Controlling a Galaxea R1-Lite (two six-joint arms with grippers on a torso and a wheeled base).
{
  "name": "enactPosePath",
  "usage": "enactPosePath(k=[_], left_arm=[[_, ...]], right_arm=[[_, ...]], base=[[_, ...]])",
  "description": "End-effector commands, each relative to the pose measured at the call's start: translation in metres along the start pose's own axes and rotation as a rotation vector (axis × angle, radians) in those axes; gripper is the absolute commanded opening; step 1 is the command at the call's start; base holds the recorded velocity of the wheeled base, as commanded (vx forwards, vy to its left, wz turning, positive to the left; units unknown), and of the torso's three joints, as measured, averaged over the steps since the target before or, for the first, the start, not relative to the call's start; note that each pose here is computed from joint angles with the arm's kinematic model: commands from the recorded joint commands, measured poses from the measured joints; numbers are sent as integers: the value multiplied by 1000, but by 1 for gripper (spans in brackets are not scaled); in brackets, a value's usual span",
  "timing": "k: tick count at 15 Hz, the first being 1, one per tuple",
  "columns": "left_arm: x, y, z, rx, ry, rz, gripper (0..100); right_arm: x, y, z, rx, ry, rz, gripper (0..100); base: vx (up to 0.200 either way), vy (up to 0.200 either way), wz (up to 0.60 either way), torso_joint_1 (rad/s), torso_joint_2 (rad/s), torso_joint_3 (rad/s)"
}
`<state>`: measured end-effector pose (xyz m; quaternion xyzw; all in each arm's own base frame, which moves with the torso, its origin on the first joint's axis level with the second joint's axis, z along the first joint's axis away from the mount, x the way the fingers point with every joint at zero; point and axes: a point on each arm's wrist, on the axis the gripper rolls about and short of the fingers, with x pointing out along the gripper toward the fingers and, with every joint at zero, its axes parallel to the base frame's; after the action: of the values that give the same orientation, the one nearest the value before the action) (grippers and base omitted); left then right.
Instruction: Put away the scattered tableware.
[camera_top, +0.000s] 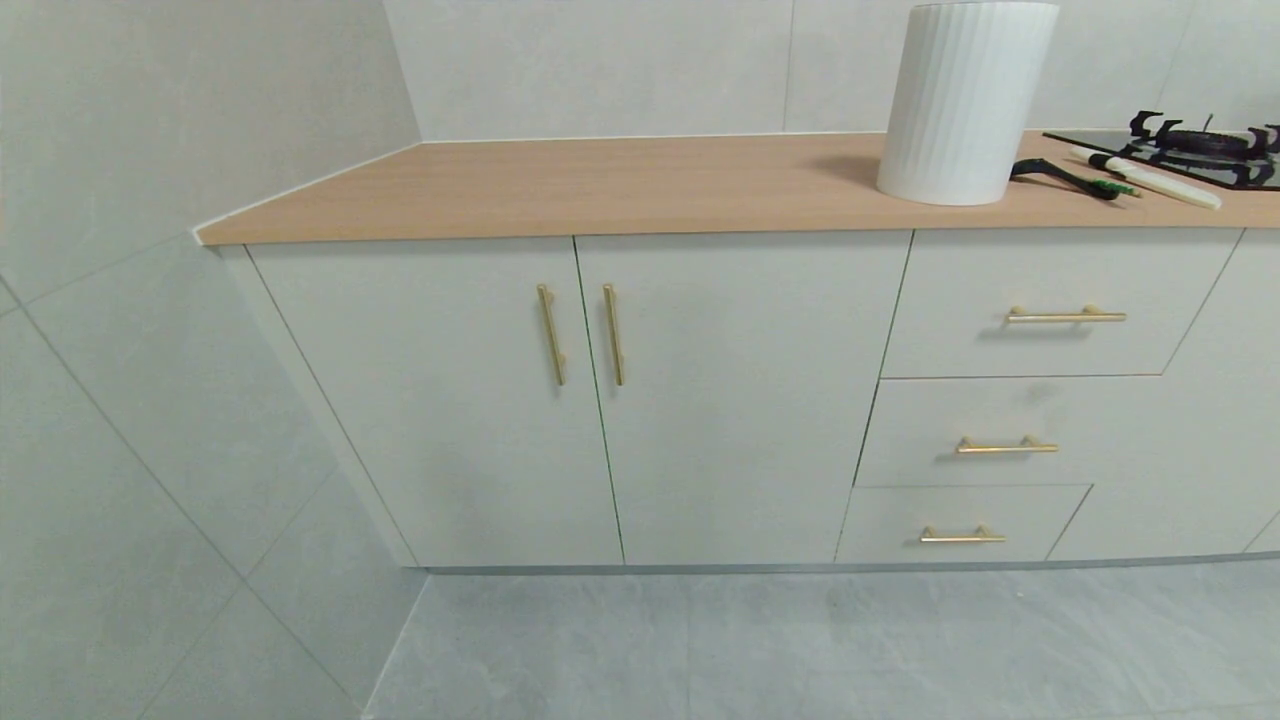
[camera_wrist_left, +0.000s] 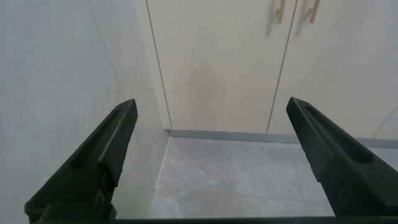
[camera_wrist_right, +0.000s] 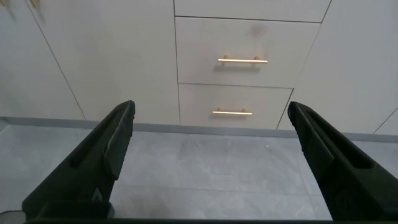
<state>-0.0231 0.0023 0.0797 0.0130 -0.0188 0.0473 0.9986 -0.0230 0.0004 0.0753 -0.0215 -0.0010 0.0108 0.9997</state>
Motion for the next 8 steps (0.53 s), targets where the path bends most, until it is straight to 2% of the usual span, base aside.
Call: enactPosePath(k=[1,2,8], left_arm=[[0,0,0,-6,3,-10,100],[0,-2,-4,-26,41,-78,100],[0,-2,-4,-28,36,-84,100]], right_arm=[[0,0,0,0,6,2,100],[0,0,0,2,6,2,100],[0,0,0,3,6,2,100]], base=[[0,0,0,0,0,0],[0,0,0,0,0,0],[0,0,0,0,0,0]])
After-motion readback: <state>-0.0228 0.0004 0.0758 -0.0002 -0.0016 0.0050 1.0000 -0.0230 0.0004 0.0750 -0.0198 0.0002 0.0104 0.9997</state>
